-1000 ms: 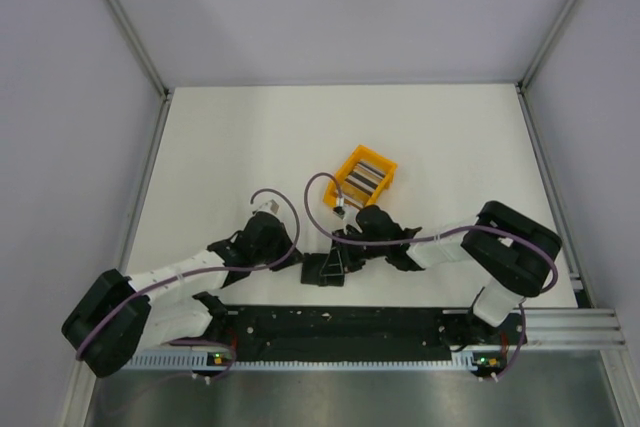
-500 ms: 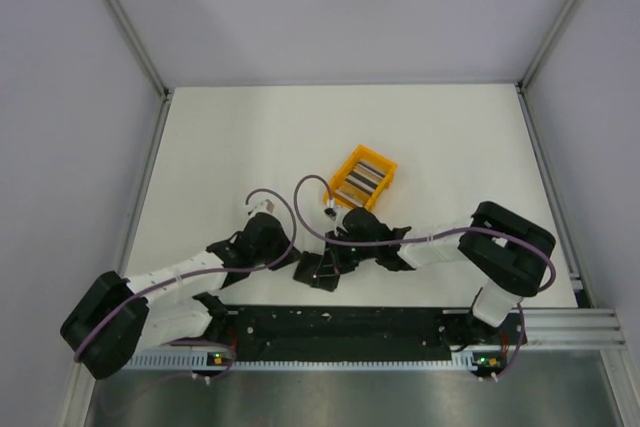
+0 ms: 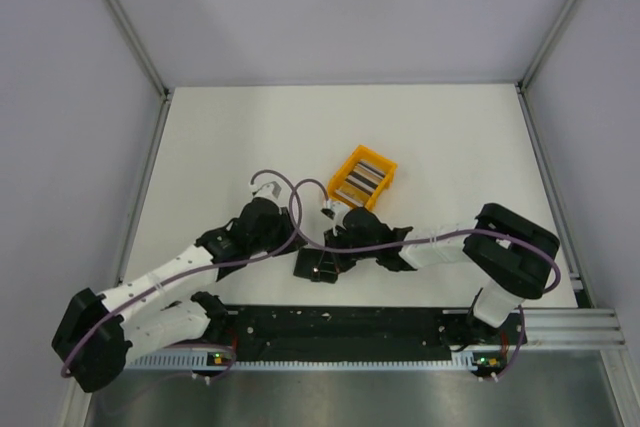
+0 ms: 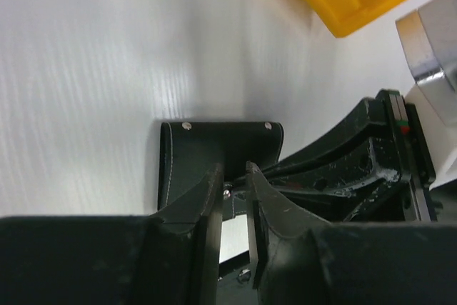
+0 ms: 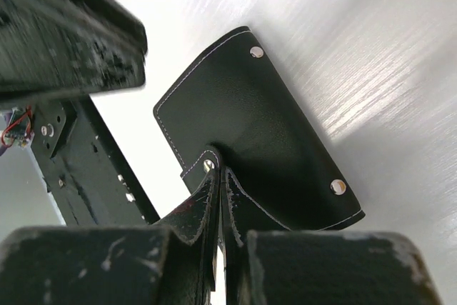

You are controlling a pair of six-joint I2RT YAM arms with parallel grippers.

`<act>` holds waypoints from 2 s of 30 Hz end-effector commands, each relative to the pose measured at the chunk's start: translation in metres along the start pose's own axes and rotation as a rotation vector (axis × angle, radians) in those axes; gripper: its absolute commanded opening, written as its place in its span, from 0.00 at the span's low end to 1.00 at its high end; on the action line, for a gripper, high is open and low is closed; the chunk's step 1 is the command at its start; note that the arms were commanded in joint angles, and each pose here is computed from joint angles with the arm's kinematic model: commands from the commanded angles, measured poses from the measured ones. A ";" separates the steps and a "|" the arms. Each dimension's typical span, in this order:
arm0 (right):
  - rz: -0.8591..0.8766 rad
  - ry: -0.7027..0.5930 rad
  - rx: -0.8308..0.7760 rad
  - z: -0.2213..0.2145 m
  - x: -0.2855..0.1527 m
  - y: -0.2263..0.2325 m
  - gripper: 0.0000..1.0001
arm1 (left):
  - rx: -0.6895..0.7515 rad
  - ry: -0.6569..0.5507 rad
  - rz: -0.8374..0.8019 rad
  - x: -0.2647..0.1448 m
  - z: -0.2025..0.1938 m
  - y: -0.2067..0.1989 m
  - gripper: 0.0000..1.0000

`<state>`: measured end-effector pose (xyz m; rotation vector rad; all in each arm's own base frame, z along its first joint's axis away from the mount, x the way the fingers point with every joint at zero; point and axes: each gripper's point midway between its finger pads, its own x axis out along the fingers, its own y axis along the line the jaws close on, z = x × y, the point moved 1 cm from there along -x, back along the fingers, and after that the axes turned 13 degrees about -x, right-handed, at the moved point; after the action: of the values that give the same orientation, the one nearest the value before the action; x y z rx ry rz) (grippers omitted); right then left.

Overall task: Put the credit cards into the card holder
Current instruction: Open the card holder at the center of the board.

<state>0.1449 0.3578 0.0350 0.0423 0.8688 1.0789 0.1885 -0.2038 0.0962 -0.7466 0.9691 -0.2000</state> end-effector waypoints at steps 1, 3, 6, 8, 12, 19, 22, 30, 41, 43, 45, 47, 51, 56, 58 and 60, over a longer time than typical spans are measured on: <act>-0.057 -0.003 -0.047 0.002 -0.003 -0.017 0.00 | 0.049 0.110 -0.104 0.006 -0.018 -0.017 0.19; -0.049 -0.022 -0.040 0.006 -0.003 -0.016 0.00 | 0.035 0.148 -0.128 0.011 -0.027 -0.015 0.15; -0.039 -0.027 -0.033 0.006 -0.003 -0.014 0.00 | 0.005 0.181 -0.159 0.019 -0.037 -0.015 0.13; -0.033 -0.026 -0.032 0.006 -0.002 -0.013 0.00 | -0.004 0.194 -0.174 0.023 -0.040 -0.014 0.11; -0.024 -0.032 -0.032 0.006 -0.003 -0.011 0.00 | -0.016 0.197 -0.109 0.033 -0.044 0.001 0.09; -0.018 -0.029 -0.037 0.005 -0.004 -0.011 0.00 | -0.031 0.151 -0.071 0.046 -0.038 0.008 0.03; -0.009 -0.029 -0.036 0.003 -0.004 -0.010 0.00 | -0.032 0.137 -0.050 0.048 -0.035 0.009 0.03; 0.015 -0.066 -0.073 0.013 -0.004 -0.001 0.00 | -0.110 0.192 0.085 0.059 -0.056 0.047 0.00; 0.106 -0.236 -0.237 0.054 -0.014 0.044 0.00 | -0.201 0.213 0.230 0.064 -0.077 0.087 0.00; 0.121 -0.243 -0.252 0.057 -0.016 0.048 0.00 | -0.203 0.221 0.241 0.065 -0.079 0.090 0.00; 0.134 -0.237 -0.265 0.055 -0.016 0.050 0.00 | -0.209 0.228 0.248 0.066 -0.082 0.092 0.00; 0.157 -0.223 -0.276 0.052 -0.017 0.053 0.00 | -0.210 0.229 0.253 0.066 -0.082 0.094 0.00; 0.210 -0.197 -0.288 0.042 -0.016 0.060 0.00 | -0.214 0.233 0.261 0.067 -0.084 0.096 0.00; 0.263 -0.179 -0.302 0.034 -0.015 0.072 0.00 | -0.219 0.236 0.269 0.068 -0.085 0.097 0.00; 0.255 -0.173 -0.289 0.033 -0.014 0.071 0.00 | -0.220 0.237 0.270 0.068 -0.085 0.098 0.00; 0.274 -0.169 -0.292 0.030 -0.017 0.073 0.00 | -0.218 0.230 0.256 0.067 -0.083 0.095 0.00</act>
<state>0.1162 0.3807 0.0659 -0.0457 0.6556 1.3315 0.1906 -0.2563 0.0238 -1.0105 1.1540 -0.1931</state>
